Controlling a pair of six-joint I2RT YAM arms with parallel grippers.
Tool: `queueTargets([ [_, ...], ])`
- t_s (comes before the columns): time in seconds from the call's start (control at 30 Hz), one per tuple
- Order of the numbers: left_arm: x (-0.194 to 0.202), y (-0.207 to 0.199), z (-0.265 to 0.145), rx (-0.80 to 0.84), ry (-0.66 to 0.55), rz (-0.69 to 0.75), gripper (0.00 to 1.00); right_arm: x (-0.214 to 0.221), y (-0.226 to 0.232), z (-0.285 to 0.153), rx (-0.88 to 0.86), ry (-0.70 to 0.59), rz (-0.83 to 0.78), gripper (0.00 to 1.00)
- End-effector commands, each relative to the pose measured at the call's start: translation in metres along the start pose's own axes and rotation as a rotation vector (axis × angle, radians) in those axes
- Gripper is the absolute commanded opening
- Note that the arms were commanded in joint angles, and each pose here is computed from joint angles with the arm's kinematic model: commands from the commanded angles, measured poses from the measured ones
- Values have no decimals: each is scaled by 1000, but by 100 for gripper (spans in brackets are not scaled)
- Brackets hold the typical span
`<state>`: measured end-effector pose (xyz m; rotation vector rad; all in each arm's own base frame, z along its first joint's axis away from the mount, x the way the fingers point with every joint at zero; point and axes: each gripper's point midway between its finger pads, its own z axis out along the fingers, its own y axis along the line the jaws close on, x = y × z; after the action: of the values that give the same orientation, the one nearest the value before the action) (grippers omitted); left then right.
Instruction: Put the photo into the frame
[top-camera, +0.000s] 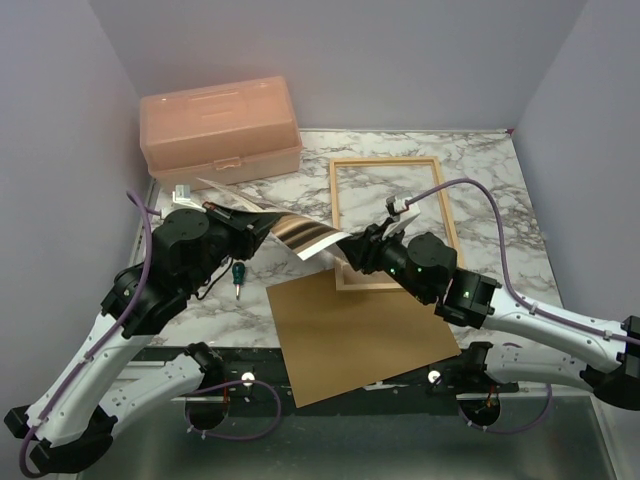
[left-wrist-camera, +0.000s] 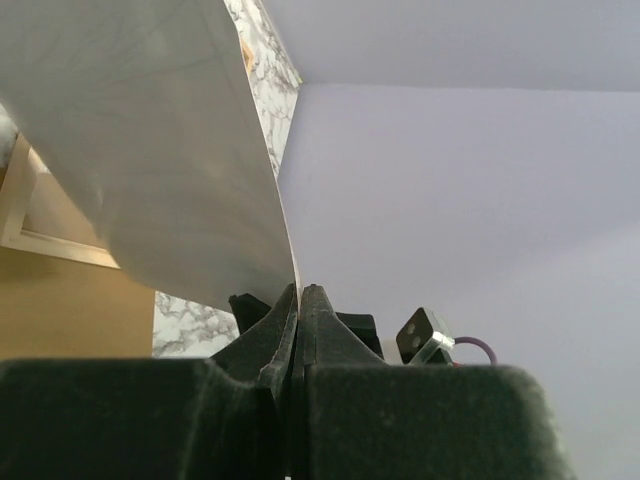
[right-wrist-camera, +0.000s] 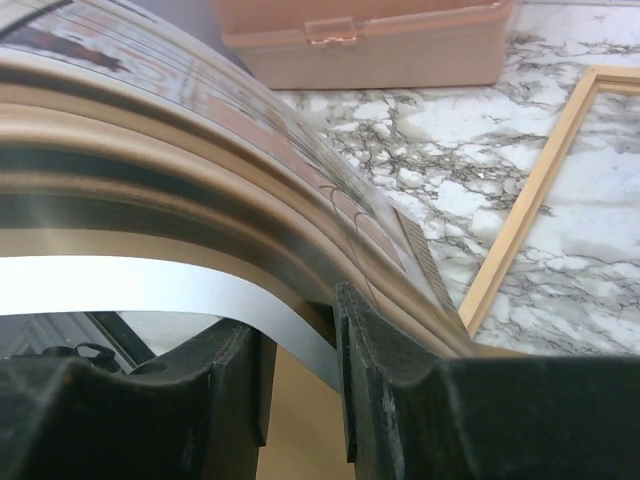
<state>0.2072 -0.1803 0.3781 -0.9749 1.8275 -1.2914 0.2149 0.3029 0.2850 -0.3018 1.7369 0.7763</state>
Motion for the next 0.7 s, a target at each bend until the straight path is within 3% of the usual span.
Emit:
queueTargets([
  [0.0, 6, -4, -1, 29, 38, -29, 0, -13, 3, -6, -14, -56, 29, 30],
  [0.07, 7, -3, 0, 29, 44, -31, 1, -12, 8, -6, -38, -47, 24, 24],
  [0.2, 7, -3, 1, 35, 50, -34, 12, -8, 14, -3, -61, -10, 19, 1],
  [0.27, 7, -2, 1, 36, 51, -27, 23, -4, 15, -2, -62, 9, 21, 1],
  [0.5, 1, 5, -4, 40, 27, 33, 91, 1, 11, -5, -35, 29, 75, 1],
  [0.57, -1, 10, -6, 37, 24, 63, 98, 6, 7, -7, -14, 55, 85, 1],
  [0.67, -2, 17, -7, 24, 22, 131, 99, 4, 8, -10, -5, 70, 101, 1],
])
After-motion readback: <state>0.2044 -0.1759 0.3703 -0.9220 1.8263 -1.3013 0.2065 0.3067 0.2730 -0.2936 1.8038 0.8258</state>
